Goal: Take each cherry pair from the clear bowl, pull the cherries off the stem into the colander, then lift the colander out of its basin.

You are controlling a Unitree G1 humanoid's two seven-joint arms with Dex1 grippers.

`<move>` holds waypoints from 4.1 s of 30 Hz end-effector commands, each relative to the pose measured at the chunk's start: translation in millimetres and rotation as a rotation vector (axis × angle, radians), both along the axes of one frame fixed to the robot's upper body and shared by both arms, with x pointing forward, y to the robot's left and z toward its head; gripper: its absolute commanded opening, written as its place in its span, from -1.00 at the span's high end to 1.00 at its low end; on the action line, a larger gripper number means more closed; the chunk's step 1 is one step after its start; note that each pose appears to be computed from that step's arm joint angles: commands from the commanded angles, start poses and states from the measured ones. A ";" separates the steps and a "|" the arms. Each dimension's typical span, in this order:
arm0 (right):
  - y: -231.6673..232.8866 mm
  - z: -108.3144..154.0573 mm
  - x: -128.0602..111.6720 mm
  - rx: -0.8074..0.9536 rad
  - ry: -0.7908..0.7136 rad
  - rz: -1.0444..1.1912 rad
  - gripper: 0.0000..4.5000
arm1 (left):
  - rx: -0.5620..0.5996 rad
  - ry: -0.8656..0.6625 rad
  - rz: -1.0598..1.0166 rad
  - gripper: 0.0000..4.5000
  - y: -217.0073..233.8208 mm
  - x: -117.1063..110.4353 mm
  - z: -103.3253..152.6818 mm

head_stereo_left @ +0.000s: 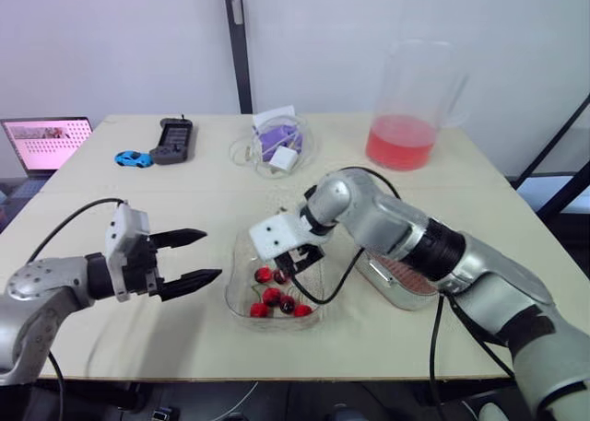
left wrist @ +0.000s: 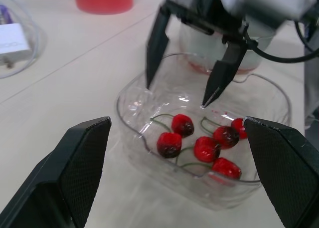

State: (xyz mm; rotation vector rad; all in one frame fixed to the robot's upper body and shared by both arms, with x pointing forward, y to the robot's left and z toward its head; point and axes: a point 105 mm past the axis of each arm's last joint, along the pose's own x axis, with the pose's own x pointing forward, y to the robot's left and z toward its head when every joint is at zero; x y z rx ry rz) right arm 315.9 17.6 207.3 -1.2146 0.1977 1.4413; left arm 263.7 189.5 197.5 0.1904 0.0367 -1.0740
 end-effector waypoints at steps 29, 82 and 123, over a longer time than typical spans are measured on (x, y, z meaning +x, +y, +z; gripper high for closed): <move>-11.1 -54.0 1.4 0.198 0.324 -0.812 -0.75 | 0.117 -0.012 -0.111 -1.00 2.3 -4.4 -4.4; -15.8 59.9 -27.2 0.712 -0.811 -0.048 0.55 | -0.345 -0.051 -0.175 -1.00 -38.8 28.5 85.3; -16.2 51.8 -33.6 0.715 -0.817 -0.003 -0.04 | -0.376 -0.033 -0.197 1.00 -61.5 46.3 103.8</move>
